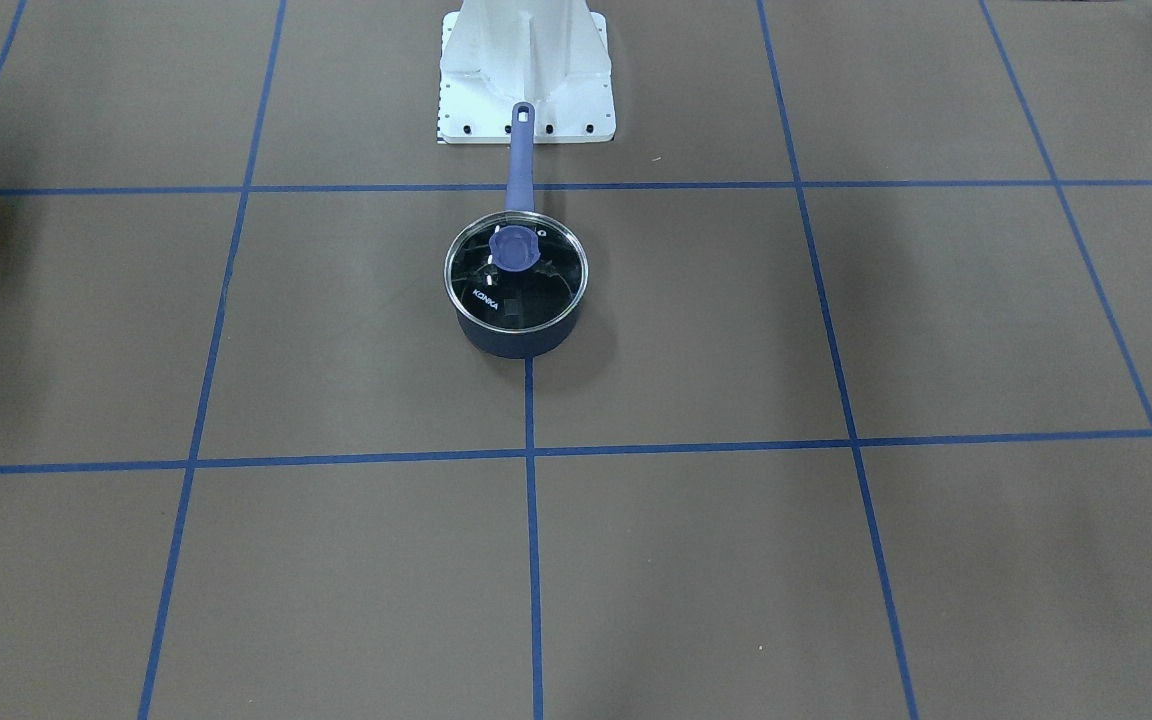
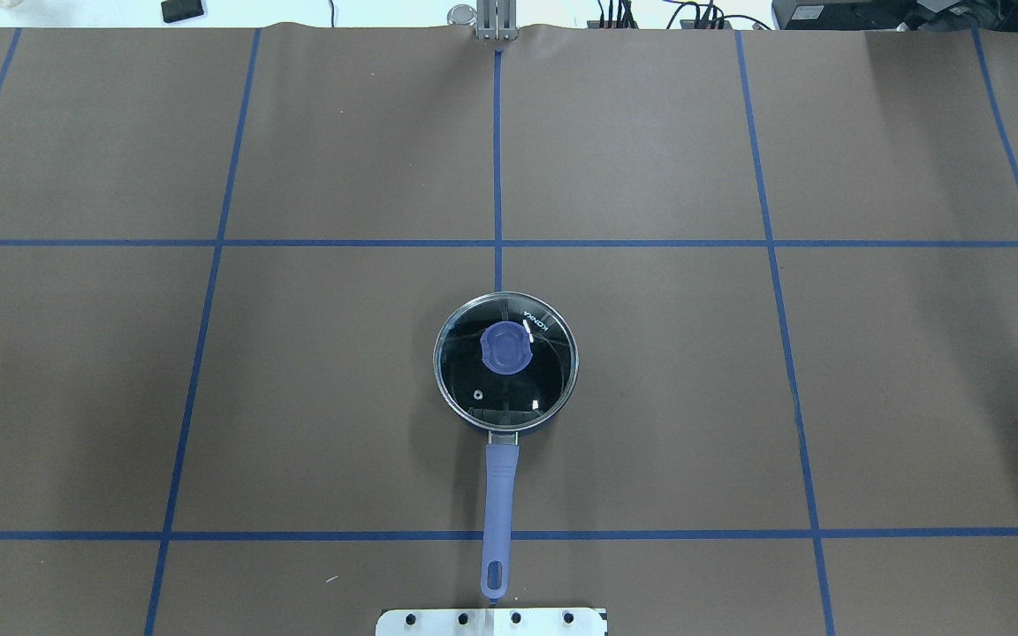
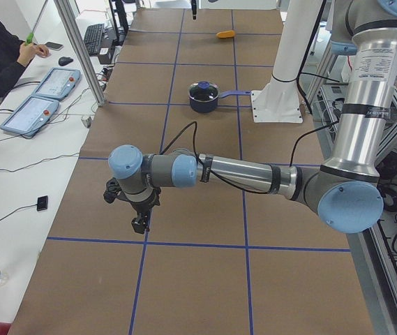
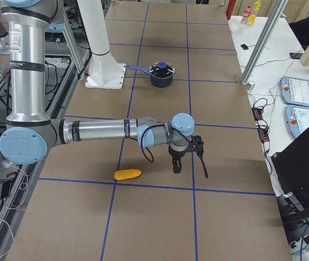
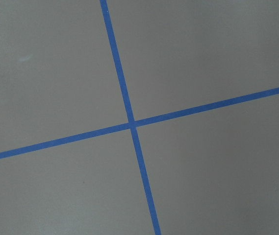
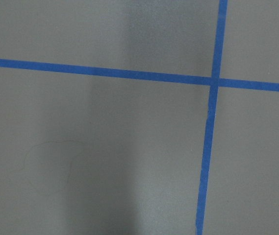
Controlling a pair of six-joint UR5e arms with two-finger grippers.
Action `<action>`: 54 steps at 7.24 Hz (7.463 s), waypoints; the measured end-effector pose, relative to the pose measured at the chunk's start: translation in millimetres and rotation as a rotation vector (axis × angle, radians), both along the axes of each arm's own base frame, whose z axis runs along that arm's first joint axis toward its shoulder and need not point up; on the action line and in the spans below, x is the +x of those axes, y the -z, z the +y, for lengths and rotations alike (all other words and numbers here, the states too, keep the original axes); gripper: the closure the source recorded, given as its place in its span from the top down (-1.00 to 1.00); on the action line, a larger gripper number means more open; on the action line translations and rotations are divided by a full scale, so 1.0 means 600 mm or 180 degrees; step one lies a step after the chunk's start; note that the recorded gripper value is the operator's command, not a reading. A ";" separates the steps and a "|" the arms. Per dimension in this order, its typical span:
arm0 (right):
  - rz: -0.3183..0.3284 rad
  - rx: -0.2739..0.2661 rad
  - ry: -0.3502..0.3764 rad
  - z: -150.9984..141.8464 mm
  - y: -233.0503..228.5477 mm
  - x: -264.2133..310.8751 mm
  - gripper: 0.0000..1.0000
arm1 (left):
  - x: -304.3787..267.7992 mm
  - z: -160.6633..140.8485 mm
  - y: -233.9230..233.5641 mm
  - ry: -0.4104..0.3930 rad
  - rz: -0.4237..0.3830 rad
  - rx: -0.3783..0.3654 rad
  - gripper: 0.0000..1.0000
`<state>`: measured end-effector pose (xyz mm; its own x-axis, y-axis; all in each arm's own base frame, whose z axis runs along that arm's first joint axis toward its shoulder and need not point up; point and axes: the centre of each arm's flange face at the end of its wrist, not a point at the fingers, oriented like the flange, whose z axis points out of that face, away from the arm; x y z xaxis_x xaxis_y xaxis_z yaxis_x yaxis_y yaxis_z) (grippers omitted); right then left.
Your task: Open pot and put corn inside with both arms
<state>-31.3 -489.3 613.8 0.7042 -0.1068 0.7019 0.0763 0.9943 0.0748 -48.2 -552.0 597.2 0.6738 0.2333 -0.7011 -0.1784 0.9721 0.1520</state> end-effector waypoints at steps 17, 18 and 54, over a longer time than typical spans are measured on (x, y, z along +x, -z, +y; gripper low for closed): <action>-0.0053 0.0324 0.0099 0.065 0.017 0.005 1.00 | 0.735 -0.091 0.779 0.0345 0.0322 -0.0160 0.97; -0.0064 0.0314 0.0124 0.086 0.009 0.004 1.00 | 0.788 -0.067 0.817 0.0342 0.0304 -0.0136 0.97; 0.0346 0.0136 0.1502 0.324 -0.148 -0.175 -0.34 | 1.034 0.184 0.838 -0.0245 0.0195 -0.0095 0.91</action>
